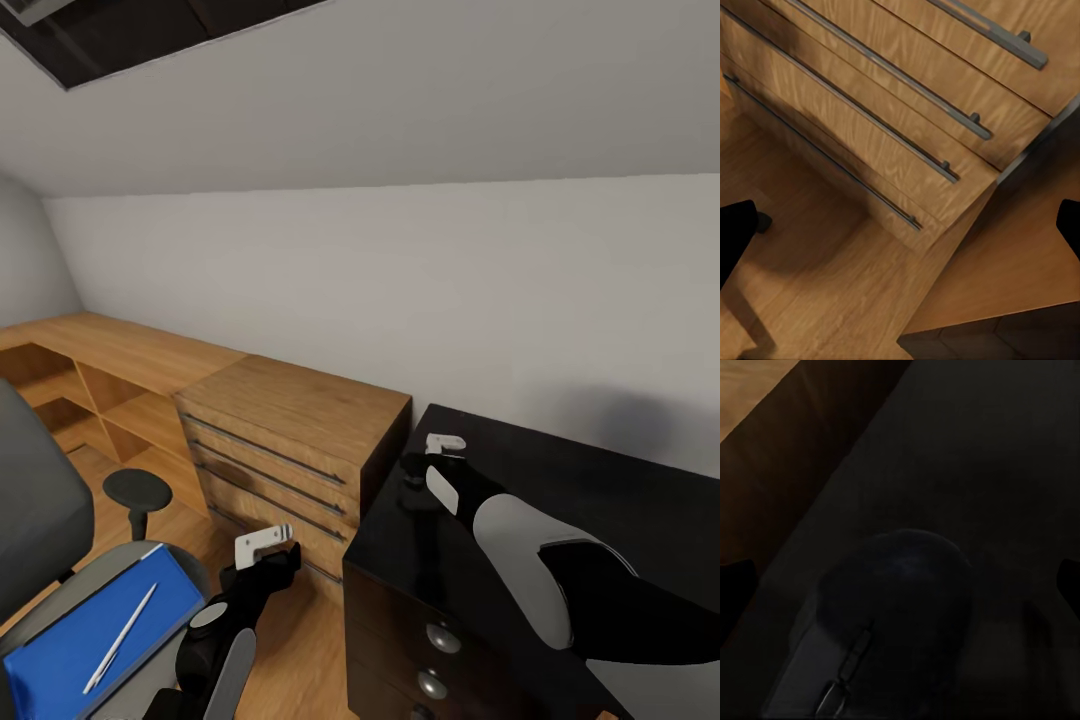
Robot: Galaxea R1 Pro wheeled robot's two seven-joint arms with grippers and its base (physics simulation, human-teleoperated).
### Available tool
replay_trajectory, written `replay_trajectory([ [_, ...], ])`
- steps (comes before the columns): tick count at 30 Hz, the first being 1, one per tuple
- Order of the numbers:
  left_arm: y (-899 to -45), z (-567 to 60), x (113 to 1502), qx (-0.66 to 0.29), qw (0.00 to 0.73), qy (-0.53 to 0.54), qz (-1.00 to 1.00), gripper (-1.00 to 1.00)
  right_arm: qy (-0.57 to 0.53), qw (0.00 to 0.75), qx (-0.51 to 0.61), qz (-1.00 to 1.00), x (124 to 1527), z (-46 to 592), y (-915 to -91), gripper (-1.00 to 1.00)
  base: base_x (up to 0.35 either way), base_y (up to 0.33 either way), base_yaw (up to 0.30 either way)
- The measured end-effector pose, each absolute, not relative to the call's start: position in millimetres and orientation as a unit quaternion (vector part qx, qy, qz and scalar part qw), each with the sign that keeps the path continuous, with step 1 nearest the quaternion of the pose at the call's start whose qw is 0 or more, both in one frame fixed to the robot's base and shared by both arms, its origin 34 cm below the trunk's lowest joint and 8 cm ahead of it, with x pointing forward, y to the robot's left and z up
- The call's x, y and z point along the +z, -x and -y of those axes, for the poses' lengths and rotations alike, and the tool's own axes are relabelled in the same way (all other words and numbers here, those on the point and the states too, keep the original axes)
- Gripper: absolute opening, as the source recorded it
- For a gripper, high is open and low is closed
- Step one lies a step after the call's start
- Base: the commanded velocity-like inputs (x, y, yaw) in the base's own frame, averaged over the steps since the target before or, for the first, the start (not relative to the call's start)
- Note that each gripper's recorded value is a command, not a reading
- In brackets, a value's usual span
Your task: In the bedroom, organize the workspace by keeping the computer under the desk, ensuring the monitor is on the desk, placing the keyboard on the desk next to the monitor, placing the mouse on the desk next to the keyboard, moving the folder from the swivel chair onto the desk next to the mouse, stacking the notebook on top of the folder with the pen on top of the notebook, and positioning the swivel chair next to the desk.
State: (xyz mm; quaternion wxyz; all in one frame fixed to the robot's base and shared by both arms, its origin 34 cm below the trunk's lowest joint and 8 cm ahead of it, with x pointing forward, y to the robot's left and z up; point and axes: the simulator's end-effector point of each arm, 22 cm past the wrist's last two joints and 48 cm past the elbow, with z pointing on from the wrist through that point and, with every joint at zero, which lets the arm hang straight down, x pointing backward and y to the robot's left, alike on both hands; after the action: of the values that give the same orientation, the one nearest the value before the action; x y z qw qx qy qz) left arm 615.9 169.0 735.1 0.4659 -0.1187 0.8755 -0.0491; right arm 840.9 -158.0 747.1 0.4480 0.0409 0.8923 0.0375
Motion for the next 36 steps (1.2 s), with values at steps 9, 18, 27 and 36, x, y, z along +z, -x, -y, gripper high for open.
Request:
replay_trajectory([
  [9,-615,-169,731,-0.049,0.466,0.119,-0.875,1.0,-0.039,0.435,0.038,-0.899,739,157,-837,1.0,0.0,0.0,0.0],
  [18,-615,-169,726,-0.049,0.466,0.119,-0.875,1.0,-0.037,0.434,0.036,-0.899,733,157,-836,1.0,0.0,0.0,0.0],
  [27,-614,-169,720,-0.049,0.466,0.119,-0.875,1.0,-0.029,0.441,0.031,-0.897,732,157,-837,1.0,0.0,0.0,0.0],
  [36,-614,-169,720,-0.049,0.466,0.119,-0.875,1.0,-0.027,0.441,0.028,-0.897,731,158,-837,-1.0,0.0,0.0,0.0],
])
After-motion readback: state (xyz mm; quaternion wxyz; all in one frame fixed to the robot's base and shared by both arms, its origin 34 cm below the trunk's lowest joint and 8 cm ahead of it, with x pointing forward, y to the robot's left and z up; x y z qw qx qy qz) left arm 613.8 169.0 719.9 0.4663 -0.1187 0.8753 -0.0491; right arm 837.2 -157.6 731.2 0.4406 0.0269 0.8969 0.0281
